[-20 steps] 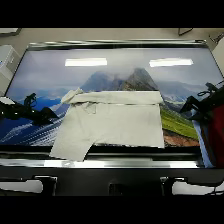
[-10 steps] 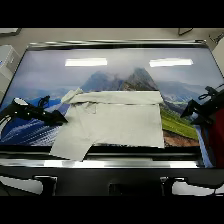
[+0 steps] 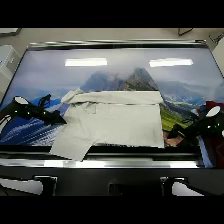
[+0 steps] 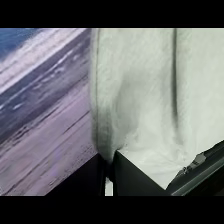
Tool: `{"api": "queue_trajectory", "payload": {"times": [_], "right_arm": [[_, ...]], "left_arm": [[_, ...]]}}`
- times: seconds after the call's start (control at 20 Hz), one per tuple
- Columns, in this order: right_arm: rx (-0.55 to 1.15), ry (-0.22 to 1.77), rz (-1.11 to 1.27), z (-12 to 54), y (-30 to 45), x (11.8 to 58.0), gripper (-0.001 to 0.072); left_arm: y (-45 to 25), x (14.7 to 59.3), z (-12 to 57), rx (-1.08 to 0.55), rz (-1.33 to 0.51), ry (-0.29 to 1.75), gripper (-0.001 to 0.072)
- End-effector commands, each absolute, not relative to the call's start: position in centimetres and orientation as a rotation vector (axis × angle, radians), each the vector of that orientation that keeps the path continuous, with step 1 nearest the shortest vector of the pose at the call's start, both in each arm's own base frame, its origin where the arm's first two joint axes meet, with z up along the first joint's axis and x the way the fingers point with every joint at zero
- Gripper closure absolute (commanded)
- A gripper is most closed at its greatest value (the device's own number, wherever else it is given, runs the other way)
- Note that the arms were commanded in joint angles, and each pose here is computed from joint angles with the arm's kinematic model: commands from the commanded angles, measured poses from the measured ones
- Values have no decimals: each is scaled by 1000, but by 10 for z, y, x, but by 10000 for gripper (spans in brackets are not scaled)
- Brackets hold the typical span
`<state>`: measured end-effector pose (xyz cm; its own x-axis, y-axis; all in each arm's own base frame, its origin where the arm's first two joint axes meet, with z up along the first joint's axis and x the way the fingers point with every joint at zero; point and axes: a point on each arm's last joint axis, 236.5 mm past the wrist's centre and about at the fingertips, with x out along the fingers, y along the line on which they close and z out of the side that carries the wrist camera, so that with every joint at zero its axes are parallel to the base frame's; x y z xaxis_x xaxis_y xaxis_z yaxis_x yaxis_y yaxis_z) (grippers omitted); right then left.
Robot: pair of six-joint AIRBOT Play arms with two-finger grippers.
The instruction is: Fold the clothes and pants, and hang the long-sleeved shirts on hangers.
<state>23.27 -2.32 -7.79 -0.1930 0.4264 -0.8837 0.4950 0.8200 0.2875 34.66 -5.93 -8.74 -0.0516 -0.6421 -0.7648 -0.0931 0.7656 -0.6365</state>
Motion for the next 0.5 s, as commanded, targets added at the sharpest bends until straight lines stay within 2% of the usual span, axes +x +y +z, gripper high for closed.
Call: {"api": "queue_trajectory", "payload": {"times": [0.0,0.4,0.45], "right_arm": [[839,1720,-20,-101,8,239,82],[968,1665,0,-114,29,243,123],[978,1671,6,-114,31,243,163]], "left_arm": [[-61,345,-75,-600,-502,1570,678],[-62,348,-60,-601,-482,1542,679],[-62,347,-58,-600,-484,1542,678]]}}
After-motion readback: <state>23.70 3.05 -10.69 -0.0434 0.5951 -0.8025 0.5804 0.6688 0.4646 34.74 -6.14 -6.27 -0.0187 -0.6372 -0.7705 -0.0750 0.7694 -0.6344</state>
